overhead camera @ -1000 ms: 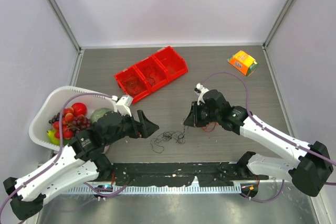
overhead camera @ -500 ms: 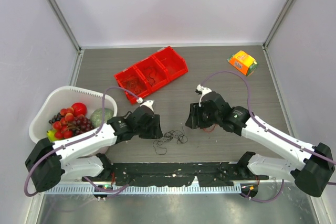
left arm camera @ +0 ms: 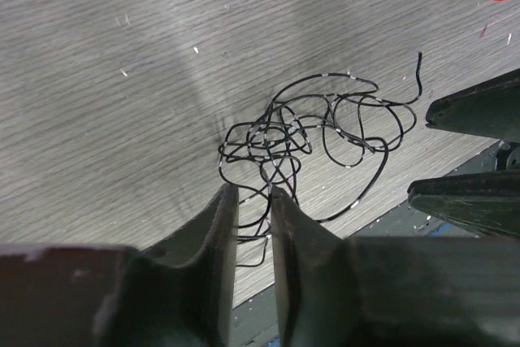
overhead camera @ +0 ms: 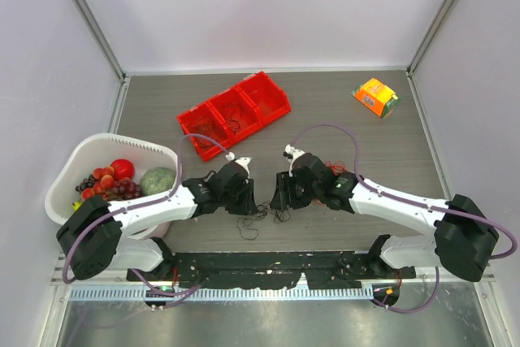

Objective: Untangle the cables

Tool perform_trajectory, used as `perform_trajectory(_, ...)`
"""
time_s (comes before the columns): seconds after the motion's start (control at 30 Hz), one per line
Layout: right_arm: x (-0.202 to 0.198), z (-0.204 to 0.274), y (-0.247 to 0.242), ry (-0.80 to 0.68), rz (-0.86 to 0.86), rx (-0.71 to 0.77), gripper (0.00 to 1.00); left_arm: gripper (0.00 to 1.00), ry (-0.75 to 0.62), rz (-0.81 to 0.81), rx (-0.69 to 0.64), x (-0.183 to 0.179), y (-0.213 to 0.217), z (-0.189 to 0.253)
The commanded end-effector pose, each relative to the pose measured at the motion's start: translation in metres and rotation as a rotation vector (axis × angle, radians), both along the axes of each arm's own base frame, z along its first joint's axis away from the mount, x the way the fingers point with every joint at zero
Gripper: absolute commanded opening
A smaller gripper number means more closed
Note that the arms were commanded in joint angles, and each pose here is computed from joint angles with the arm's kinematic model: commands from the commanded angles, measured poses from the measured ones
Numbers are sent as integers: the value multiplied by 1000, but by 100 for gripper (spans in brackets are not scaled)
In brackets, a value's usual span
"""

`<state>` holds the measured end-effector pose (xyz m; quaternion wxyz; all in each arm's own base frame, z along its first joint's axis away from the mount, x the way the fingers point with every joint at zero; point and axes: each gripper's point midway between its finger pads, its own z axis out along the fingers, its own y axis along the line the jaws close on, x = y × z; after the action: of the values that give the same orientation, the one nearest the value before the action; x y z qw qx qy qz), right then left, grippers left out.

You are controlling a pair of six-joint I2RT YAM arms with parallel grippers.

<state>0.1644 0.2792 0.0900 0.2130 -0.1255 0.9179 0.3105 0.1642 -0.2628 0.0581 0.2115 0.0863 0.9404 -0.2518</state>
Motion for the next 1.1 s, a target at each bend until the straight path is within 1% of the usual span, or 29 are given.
perform_trajectory(0.0, 12, 4, 12, -47, -30, 38, 50, 14, -39, -46, -48, 8, -15, 11)
perform_trajectory(0.03, 14, -5, 10, -41, -42, 9, 51, 6, -40, -53, -47, 7, -15, 12)
perform_trajectory(0.07, 13, -9, 10, -36, -42, -3, 51, 1, -45, -58, -55, 7, -16, 15)
perform_trajectory(0.1, 12, -17, 11, -25, -40, -17, 51, 0, -57, -57, -67, 7, -16, 21)
perform_trajectory(0.2, 8, -40, 11, -1, -40, -66, 51, 0, -99, -60, -126, 5, -17, 43)
perform_trajectory(0.23, 11, -51, 4, -3, -83, -122, 51, 0, -116, -64, -155, 4, -17, 53)
perform_trajectory(0.27, 23, -59, -9, -42, -154, -190, 50, 0, -136, -71, -190, 2, -18, 66)
perform_trajectory(0.3, 23, -64, -18, -33, -197, -234, 49, 0, -154, -76, -215, 0, -16, 77)
perform_trajectory(0.33, 33, -67, -31, -73, -257, -288, 49, 0, -180, -75, -244, -1, -14, 90)
perform_trajectory(0.47, 49, -69, -73, -161, -403, -452, 48, 0, -318, -68, -383, -10, 1, 155)
perform_trajectory(0.5, 46, -70, -84, -157, -423, -498, 48, 0, -370, -61, -422, -11, 8, 175)
perform_trajectory(0.53, 51, -67, -92, -187, -458, -527, 48, 0, -419, -43, -451, -12, 16, 193)
perform_trajectory(0.6, 52, -65, -108, -206, -497, -585, 49, 0, -515, 6, -486, -13, 37, 227)
perform_trajectory(0.73, 53, -65, -130, -209, -546, -653, 52, 0, -650, 80, -524, -19, 73, 280)
perform_trajectory(0.8, 54, -63, -136, -211, -560, -670, 53, 0, -671, 89, -521, -21, 81, 294)
perform_trajectory(0.9, 56, -57, -143, -221, -579, -682, 56, 0, -688, 81, -485, -24, 89, 308)
perform_trajectory(1.0, 58, -52, -154, -222, -605, -696, 61, 0, -753, 125, -435, -24, 113, 334)
perform_trajectory(1.07, 61, -48, -163, -222, -631, -697, 63, 0, -791, 127, -416, -26, 124, 349)
